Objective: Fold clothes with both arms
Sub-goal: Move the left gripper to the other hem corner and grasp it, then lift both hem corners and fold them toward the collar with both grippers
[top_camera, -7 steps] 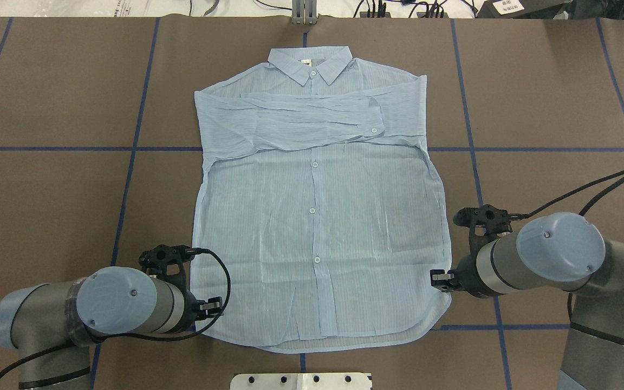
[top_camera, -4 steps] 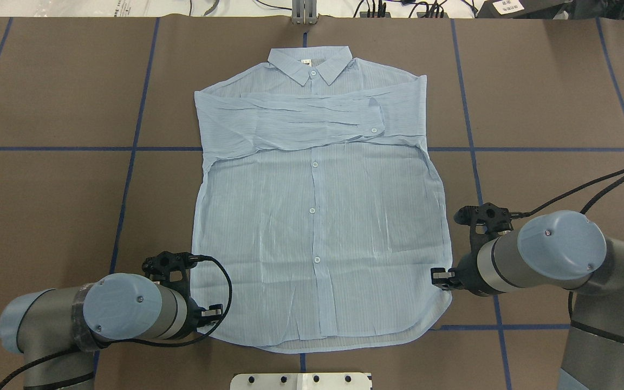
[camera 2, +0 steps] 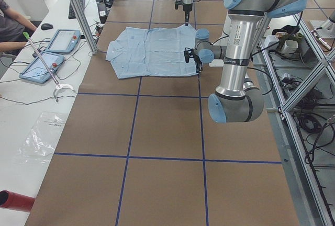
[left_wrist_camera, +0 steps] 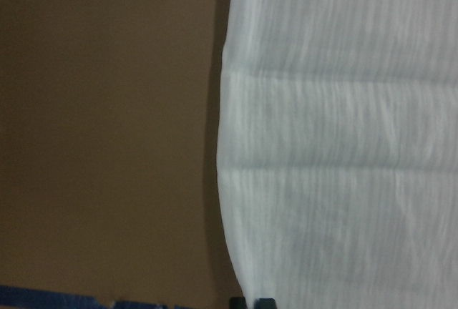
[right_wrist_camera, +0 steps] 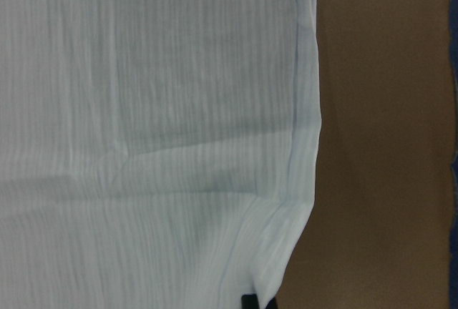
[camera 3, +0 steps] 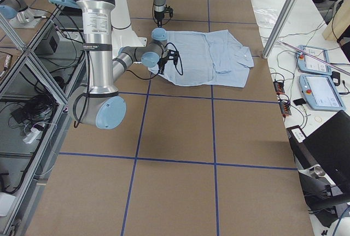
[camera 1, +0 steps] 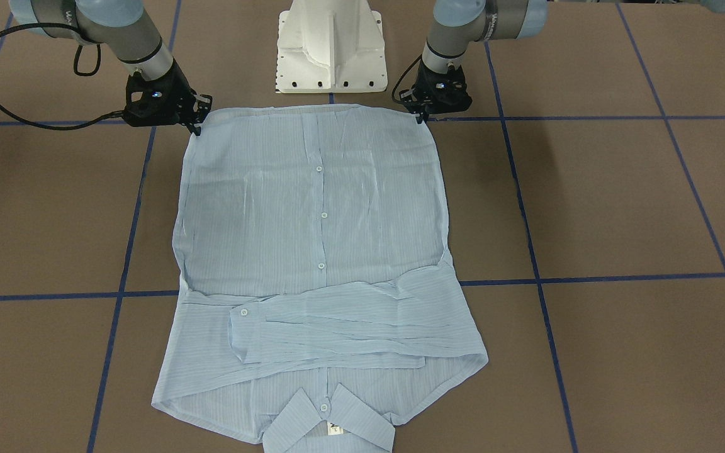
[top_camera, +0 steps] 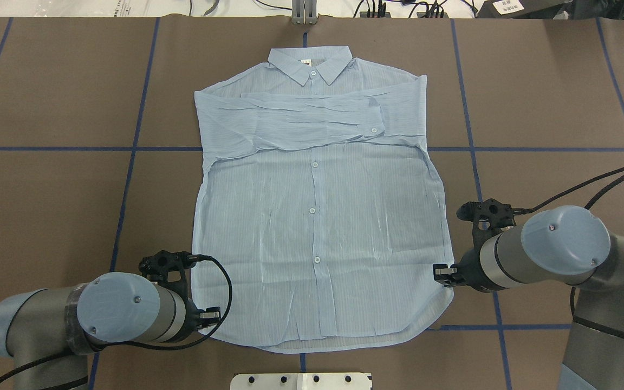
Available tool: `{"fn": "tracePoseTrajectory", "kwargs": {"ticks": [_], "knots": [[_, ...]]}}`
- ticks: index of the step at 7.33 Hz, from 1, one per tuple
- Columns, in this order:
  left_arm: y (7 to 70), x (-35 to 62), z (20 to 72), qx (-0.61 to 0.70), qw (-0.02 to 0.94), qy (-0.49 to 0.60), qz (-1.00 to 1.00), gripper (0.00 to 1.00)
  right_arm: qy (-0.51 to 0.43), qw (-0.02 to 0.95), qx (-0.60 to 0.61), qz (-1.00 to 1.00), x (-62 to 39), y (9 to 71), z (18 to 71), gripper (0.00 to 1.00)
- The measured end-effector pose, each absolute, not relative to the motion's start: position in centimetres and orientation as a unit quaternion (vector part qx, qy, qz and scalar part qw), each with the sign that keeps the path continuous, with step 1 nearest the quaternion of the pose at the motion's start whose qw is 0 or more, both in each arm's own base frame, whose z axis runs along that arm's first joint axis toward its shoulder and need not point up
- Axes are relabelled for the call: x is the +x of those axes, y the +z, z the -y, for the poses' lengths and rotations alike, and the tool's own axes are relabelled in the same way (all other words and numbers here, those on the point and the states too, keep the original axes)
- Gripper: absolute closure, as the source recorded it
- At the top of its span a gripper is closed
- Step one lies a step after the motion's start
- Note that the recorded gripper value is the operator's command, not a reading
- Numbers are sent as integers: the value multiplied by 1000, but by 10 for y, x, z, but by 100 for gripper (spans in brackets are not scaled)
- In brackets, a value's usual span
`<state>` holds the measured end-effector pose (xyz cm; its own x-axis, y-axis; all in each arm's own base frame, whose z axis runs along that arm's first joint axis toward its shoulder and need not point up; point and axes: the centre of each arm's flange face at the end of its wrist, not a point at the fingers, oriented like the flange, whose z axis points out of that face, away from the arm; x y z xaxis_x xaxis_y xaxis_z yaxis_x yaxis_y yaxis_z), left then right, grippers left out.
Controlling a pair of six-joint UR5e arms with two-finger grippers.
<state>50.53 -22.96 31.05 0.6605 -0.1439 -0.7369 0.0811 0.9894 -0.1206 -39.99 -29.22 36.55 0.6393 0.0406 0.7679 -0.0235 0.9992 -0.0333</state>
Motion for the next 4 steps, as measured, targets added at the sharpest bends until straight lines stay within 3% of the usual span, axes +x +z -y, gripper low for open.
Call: {"fn": "tracePoseTrajectory", "kwargs": {"ticks": [4], "knots": [[288,484,233,-33,903,-65,-423,100,28,902,-3,431,-390,359,304,100]]}}
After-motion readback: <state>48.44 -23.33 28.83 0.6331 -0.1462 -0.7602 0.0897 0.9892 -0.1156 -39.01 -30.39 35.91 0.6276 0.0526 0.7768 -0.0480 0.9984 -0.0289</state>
